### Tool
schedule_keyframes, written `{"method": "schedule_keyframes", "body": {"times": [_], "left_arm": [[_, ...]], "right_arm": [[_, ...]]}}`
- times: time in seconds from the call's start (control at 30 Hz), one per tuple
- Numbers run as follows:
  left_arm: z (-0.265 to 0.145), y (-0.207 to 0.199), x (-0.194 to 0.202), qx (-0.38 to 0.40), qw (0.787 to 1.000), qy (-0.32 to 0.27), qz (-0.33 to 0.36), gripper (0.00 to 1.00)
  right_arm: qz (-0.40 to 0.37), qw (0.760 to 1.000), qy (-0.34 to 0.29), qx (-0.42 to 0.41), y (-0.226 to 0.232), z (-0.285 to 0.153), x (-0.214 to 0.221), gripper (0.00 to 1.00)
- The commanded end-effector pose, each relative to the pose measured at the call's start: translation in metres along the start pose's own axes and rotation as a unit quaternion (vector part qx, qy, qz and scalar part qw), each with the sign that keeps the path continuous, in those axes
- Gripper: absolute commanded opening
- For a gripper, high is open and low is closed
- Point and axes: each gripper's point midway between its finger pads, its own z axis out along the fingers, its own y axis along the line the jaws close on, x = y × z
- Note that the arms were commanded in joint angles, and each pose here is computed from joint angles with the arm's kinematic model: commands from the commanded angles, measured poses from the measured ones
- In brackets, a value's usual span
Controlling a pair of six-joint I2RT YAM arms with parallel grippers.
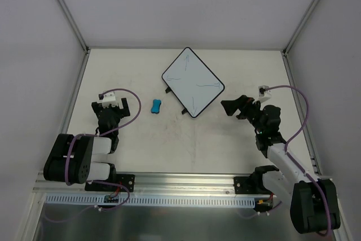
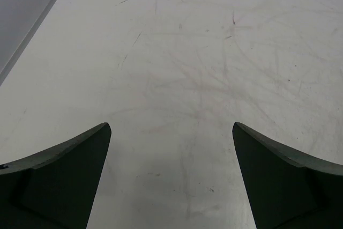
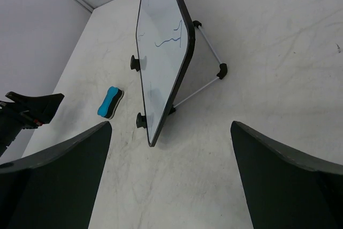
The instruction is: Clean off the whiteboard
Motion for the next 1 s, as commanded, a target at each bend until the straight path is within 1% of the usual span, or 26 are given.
{"method": "schedule_keyframes", "body": {"times": [0.0, 0.27, 0.4, 0.47, 0.5, 0.6, 0.67, 0.7, 0.8, 0.87, 0.97], "left_arm": [[0.004, -0.004, -0.018, 0.008, 0.999, -0.028, -0.014, 0.99], [0.004, -0.004, -0.018, 0.008, 0.999, -0.028, -0.015, 0.99], [0.004, -0.004, -0.018, 0.008, 0.999, -0.028, -0.015, 0.99], [0.004, -0.004, -0.018, 0.008, 0.999, -0.028, -0.014, 0.99], [0.004, -0.004, -0.018, 0.008, 0.999, -0.028, -0.014, 0.99], [0.004, -0.004, -0.018, 0.008, 0.999, -0.028, -0.015, 0.99], [0.004, -0.004, -0.019, 0.008, 0.999, -0.028, -0.014, 0.99], [0.004, -0.004, -0.019, 0.008, 0.999, -0.029, -0.015, 0.99], [0.004, -0.004, -0.019, 0.008, 0.999, -0.028, -0.014, 0.99], [0.004, -0.004, -0.019, 0.008, 0.999, -0.029, -0.015, 0.99], [0.004, -0.004, -0.019, 0.008, 0.999, -0.028, -0.015, 0.99]], "right_arm": [[-0.008, 1.0, -0.024, -0.001, 0.005, 0.004, -0.016, 0.99], [-0.003, 1.0, -0.017, -0.007, 0.007, 0.006, -0.016, 0.99], [0.03, 0.998, -0.038, 0.027, -0.004, 0.008, -0.021, 0.99], [0.035, 0.998, -0.042, 0.026, -0.007, 0.011, -0.018, 0.99], [0.03, 0.998, -0.046, 0.014, -0.004, 0.012, -0.02, 0.99], [0.014, 1.0, -0.017, -0.021, 0.005, 0.017, -0.012, 0.99], [0.025, 0.999, -0.011, -0.019, -0.001, 0.02, -0.002, 0.99], [0.022, 0.998, -0.029, -0.053, 0.011, 0.02, -0.01, 0.99], [0.029, 0.994, -0.038, -0.095, 0.019, 0.021, -0.004, 0.99], [0.048, 0.994, -0.035, -0.093, 0.016, 0.025, -0.001, 0.99], [0.051, 0.993, -0.038, -0.101, 0.016, 0.03, 0.002, 0.99]]}}
